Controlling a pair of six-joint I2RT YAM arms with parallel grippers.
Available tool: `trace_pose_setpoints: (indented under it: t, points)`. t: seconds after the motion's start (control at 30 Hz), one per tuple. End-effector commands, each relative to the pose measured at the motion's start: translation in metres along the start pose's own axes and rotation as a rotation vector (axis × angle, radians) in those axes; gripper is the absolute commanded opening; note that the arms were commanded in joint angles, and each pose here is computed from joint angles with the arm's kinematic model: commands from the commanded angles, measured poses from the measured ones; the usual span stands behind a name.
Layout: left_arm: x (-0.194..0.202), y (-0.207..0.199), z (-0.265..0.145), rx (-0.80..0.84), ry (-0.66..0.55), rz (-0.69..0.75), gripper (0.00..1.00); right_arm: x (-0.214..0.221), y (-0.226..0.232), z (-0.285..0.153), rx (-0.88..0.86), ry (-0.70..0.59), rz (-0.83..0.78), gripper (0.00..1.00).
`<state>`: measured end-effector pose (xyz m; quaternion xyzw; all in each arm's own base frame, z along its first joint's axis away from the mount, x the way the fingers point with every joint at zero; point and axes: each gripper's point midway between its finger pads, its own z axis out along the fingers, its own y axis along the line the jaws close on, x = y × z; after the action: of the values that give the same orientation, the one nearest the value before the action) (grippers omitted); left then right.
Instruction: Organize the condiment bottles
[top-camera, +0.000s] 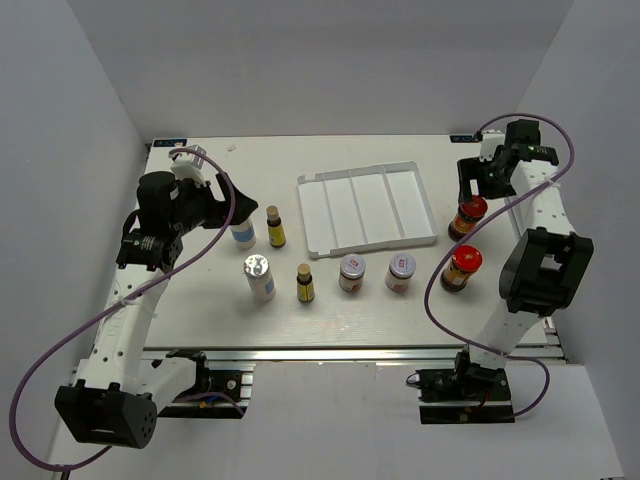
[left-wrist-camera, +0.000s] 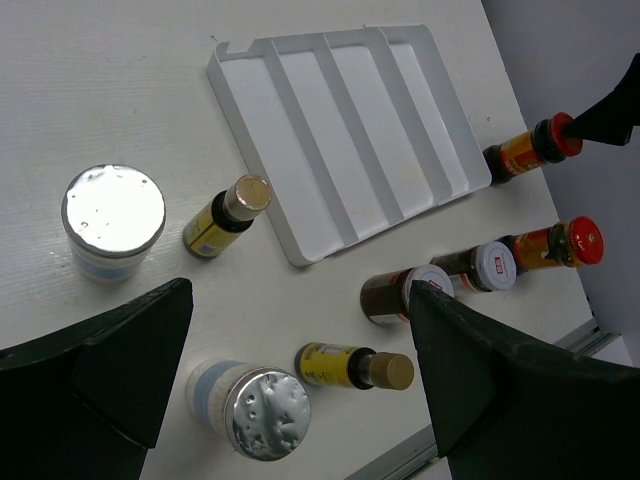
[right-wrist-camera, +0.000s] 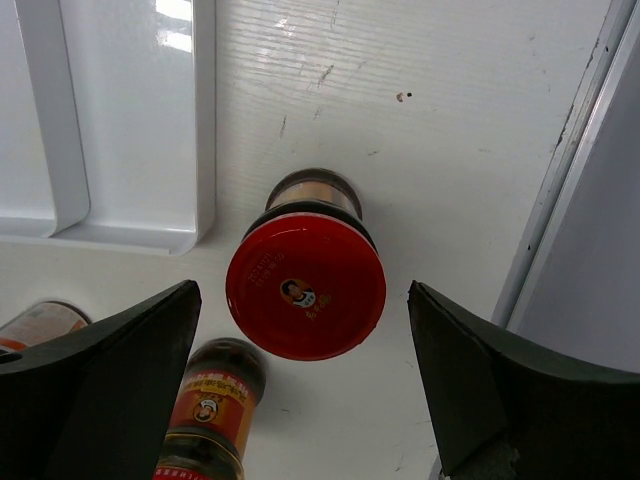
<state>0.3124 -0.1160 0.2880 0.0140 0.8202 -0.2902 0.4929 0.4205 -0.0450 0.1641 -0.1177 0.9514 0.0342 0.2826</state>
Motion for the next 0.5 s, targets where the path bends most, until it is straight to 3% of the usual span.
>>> trace_pose_setpoints:
  t: [0.0, 0.47]
  points:
    - [-0.002, -0.004, -0.004, 0.013, -0.007, 0.001, 0.98, 0.002, -0.002, 0.007, -0.006, 0.003, -0.011, 0.89]
    - [-0.004, -0.003, 0.001, 0.016, -0.006, -0.012, 0.98, 0.022, -0.007, 0.028, 0.005, 0.067, -0.015, 0.86]
